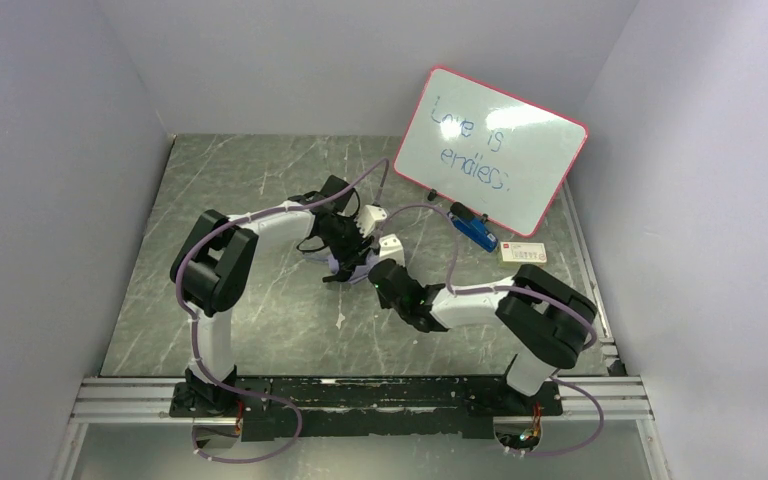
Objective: Put away the umbrella
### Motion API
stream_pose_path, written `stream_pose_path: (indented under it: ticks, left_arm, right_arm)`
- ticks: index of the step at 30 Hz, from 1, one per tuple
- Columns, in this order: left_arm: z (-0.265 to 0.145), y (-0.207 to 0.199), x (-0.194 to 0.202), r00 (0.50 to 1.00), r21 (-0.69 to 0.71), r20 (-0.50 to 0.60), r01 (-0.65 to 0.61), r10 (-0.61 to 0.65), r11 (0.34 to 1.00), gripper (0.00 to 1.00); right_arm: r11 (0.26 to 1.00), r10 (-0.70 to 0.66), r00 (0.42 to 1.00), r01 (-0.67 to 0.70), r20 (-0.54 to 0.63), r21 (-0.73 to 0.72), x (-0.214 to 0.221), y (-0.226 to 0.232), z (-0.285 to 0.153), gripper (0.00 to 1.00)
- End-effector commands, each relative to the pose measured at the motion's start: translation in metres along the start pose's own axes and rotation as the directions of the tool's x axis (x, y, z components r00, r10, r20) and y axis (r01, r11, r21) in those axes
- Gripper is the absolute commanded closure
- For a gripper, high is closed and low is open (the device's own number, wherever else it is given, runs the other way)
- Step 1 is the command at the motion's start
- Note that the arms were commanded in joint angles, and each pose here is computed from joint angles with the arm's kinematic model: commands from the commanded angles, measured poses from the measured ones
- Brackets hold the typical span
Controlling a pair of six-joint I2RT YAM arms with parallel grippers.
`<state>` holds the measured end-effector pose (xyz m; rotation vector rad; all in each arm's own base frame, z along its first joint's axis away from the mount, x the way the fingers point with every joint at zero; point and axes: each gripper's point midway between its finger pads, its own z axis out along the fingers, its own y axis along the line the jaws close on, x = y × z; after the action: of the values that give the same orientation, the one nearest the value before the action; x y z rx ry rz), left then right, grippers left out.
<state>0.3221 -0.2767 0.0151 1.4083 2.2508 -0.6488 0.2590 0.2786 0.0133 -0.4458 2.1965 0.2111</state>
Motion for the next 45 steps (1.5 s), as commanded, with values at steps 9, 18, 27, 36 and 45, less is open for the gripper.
stream_pose_path:
  ticks: [9, 18, 27, 36, 45]
  left_arm:
    - [0.010, 0.035, 0.066, 0.960, -0.218, -0.220, 0.126, -0.175, 0.968, 0.95]
    - [0.007, 0.043, 0.068, 0.959, -0.263, -0.219, 0.121, -0.181, 0.957, 0.95]
    - [0.005, 0.039, 0.074, 0.959, -0.276, -0.232, 0.093, -0.160, 0.957, 0.95]
    - [0.005, 0.037, 0.073, 0.959, -0.291, -0.244, 0.068, -0.142, 0.954, 0.95]
    - [0.007, 0.034, 0.074, 0.959, -0.288, -0.252, 0.057, -0.133, 0.956, 0.95]
  right_arm:
    - [0.994, -0.064, 0.956, 0.036, -0.287, -0.100, 0.094, 0.003, -0.055, 1.00]
    - [0.995, -0.028, 0.954, -0.002, -0.300, -0.100, 0.104, 0.006, -0.079, 1.00]
    - [0.933, 0.349, 0.936, -0.341, -0.052, 0.118, 0.042, -0.013, -0.077, 0.65]
    - [0.598, 0.797, 0.603, -0.793, 0.020, 0.115, 0.018, -0.004, -0.065, 0.49]
    - [0.209, 0.970, 0.213, -0.977, 0.117, 0.046, 0.004, -0.022, -0.050, 0.52]
